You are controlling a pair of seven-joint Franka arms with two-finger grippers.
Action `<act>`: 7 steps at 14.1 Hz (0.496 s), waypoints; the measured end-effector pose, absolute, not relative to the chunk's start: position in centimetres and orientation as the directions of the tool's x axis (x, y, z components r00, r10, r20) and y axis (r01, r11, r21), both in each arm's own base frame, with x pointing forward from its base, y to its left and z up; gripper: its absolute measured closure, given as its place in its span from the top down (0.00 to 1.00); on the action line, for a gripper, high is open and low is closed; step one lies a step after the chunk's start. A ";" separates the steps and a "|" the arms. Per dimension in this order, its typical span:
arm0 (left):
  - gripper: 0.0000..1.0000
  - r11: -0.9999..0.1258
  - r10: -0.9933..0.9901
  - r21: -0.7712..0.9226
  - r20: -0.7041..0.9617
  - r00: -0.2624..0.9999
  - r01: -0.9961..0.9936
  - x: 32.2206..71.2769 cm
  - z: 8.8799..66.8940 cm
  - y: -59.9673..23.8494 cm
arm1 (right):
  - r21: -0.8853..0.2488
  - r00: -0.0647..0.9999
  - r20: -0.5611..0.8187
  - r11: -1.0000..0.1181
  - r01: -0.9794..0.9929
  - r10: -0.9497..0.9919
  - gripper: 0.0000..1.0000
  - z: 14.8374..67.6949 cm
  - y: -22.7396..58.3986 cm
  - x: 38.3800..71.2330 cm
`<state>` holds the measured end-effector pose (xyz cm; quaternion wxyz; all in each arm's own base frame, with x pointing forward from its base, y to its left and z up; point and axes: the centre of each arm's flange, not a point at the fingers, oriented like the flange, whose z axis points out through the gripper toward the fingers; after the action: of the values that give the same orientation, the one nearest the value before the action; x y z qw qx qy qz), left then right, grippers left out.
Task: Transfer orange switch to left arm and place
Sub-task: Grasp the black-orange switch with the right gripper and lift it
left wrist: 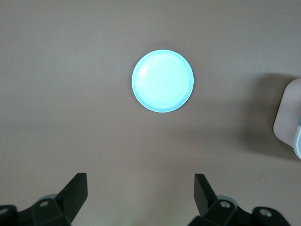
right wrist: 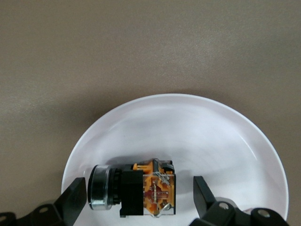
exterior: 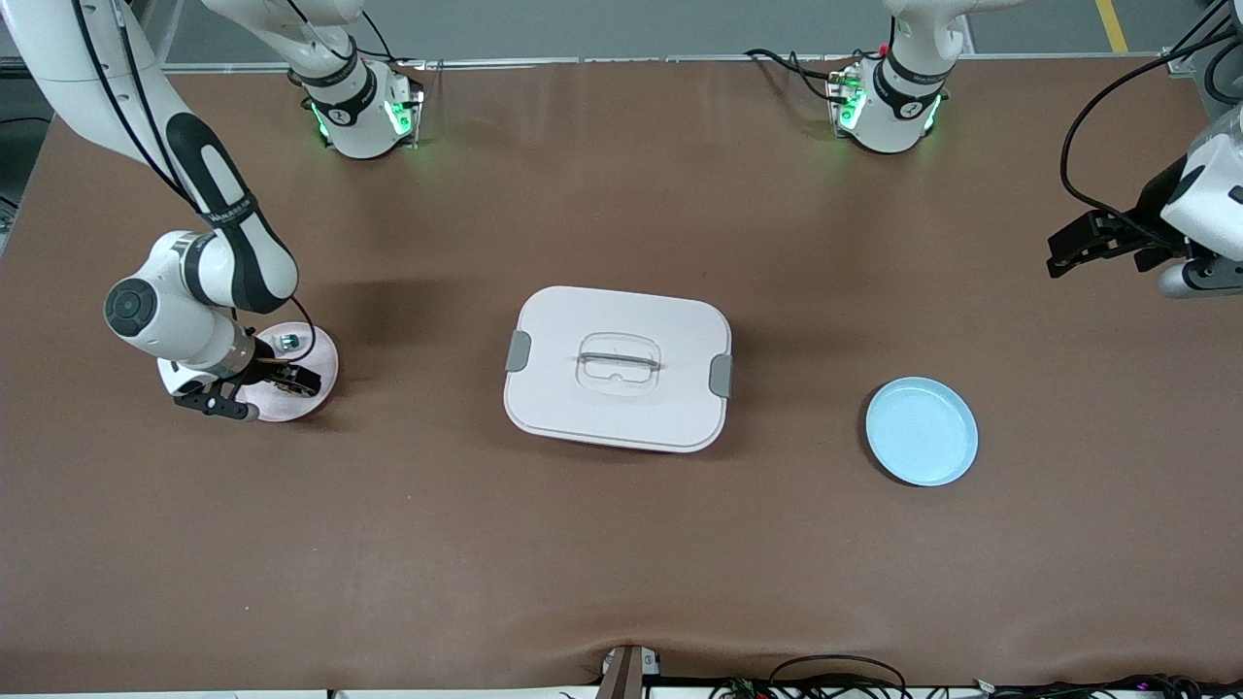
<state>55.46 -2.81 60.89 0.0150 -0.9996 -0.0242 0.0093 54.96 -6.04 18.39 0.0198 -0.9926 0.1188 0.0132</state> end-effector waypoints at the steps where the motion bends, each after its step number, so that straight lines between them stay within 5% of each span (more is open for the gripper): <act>1: 1.00 -0.998 0.049 -0.031 -0.019 0.999 0.048 55.5 60.8 -2.8 | -0.036 0.971 -0.031 -0.971 -0.237 -0.236 1.00 18.4 -6.0 55.0; 4: 1.00 -0.998 0.049 -0.031 -0.021 0.999 0.048 55.4 60.7 -2.8 | -0.037 0.971 -0.033 -0.971 -0.237 -0.236 0.72 18.4 -6.0 54.9; 7: 1.00 -0.998 0.049 -0.031 -0.021 0.999 0.048 55.5 60.7 -2.8 | -0.047 0.966 -0.050 -0.965 -0.256 -0.254 0.72 18.4 -6.0 54.9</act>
<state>55.45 -2.81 60.72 0.0151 -0.9995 -0.0242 0.0109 54.88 -6.01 18.41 0.0266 -0.9911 0.1287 0.0216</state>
